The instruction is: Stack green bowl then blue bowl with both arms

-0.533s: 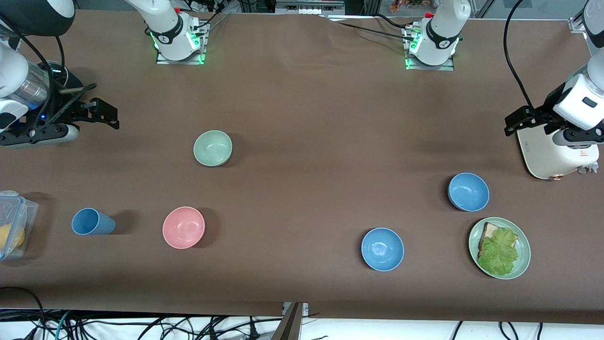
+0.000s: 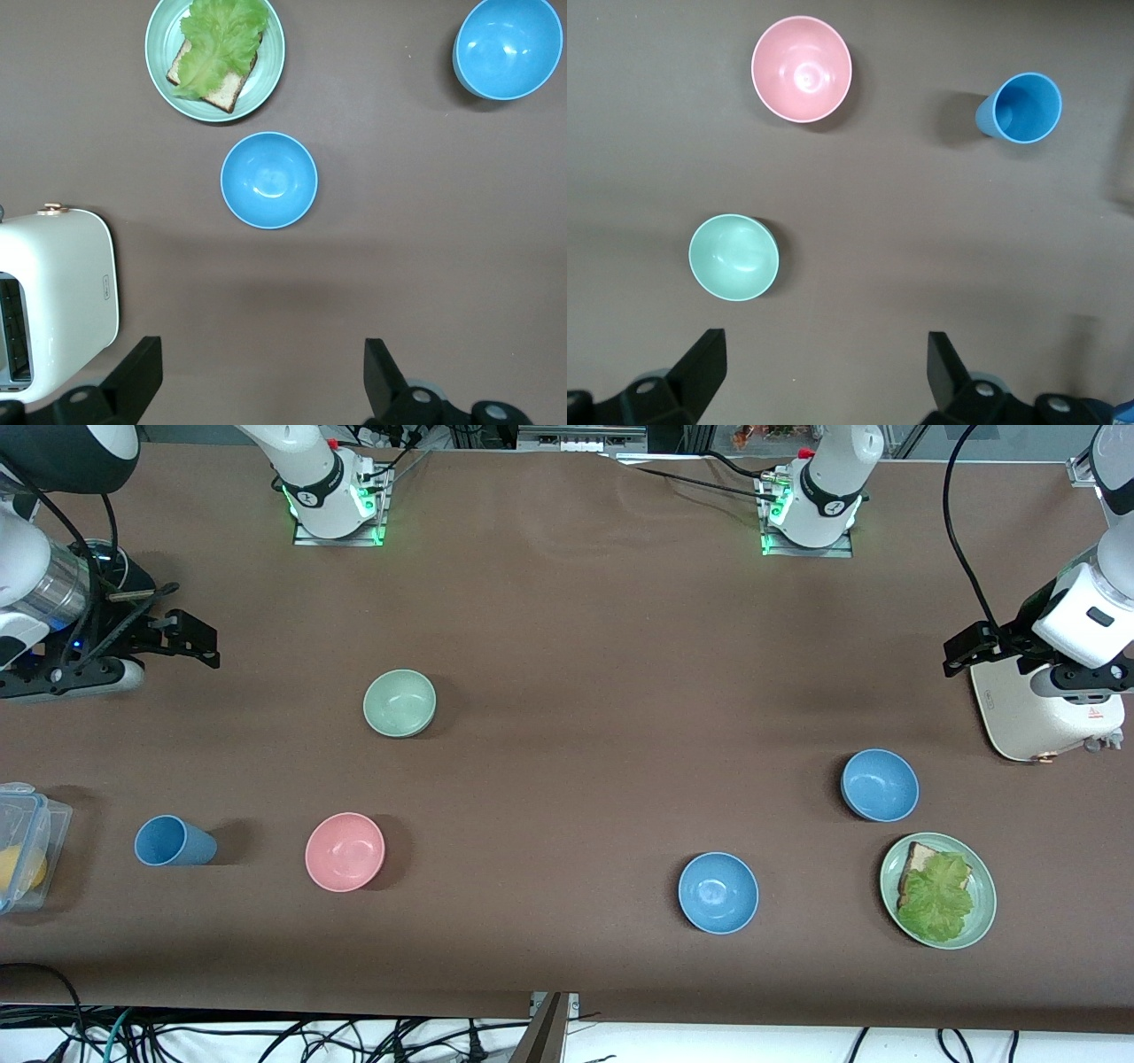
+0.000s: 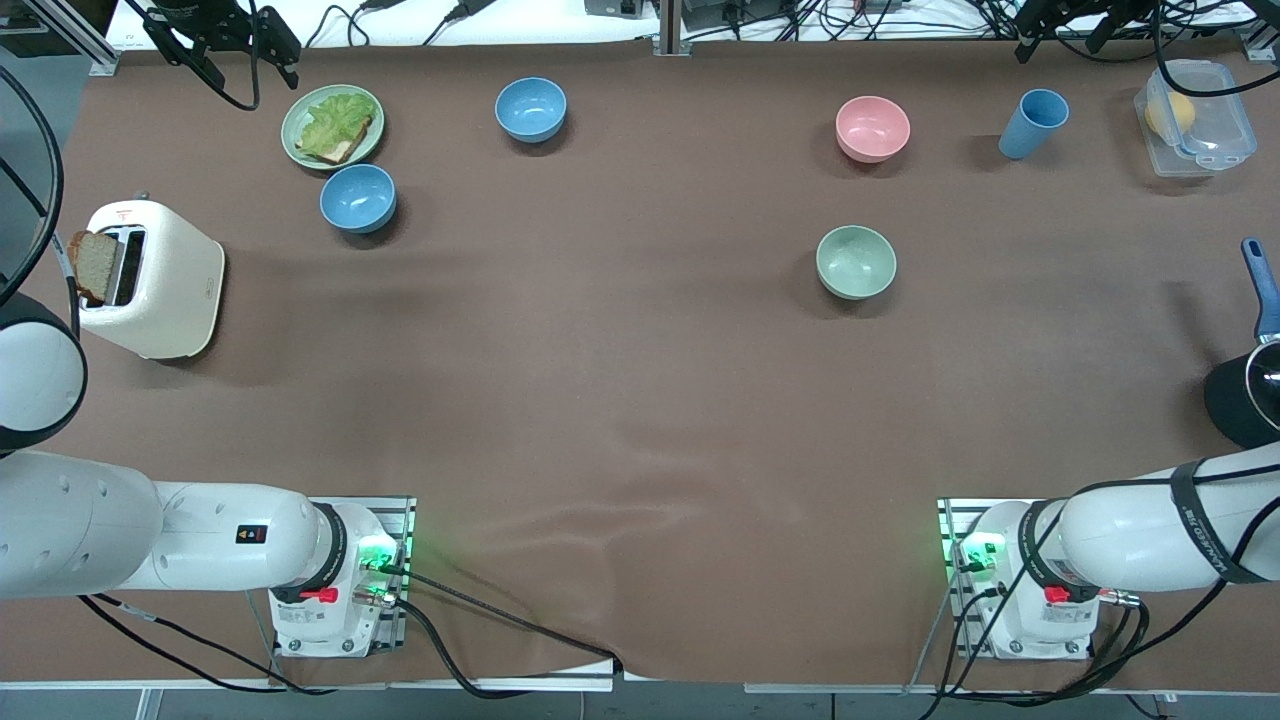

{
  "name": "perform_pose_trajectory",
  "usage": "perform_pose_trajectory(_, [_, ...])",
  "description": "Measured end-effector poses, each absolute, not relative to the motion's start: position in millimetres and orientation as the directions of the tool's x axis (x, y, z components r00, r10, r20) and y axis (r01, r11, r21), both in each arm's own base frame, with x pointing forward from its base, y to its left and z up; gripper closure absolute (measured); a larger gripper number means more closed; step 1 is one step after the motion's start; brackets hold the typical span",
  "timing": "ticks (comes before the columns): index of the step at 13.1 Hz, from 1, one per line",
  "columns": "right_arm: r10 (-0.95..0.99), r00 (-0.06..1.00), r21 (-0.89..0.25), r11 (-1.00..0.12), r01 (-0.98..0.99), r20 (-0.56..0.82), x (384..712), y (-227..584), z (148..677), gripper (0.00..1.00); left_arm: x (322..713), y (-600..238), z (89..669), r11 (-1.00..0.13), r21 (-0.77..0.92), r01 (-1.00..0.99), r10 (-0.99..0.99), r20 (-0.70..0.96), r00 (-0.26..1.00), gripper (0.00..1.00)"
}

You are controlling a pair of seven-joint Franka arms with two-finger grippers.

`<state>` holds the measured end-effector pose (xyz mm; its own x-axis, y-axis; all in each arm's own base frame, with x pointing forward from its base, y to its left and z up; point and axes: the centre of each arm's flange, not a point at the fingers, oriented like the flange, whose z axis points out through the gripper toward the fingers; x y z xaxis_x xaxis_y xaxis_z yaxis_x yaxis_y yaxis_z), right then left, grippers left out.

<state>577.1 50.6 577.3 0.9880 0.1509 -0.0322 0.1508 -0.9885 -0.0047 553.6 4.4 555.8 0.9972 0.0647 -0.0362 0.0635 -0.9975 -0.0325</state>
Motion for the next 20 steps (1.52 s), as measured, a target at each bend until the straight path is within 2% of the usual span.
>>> perform_pose_trajectory(3, [0.138, 0.990, -0.002, -0.990, 0.138, -0.005, 579.3, 42.9, 590.3, 0.00, 553.6, 4.4, 555.8, -0.997, -0.032, 0.064, 0.065, -0.036, 0.997, 0.00])
perform_pose_trajectory(20, [0.136, 0.991, -0.003, -0.991, 0.136, -0.019, 584.0, 42.3, 581.2, 0.00, 553.6, 4.5, 555.8, -0.997, -0.032, 0.064, 0.065, -0.036, 0.997, 0.00])
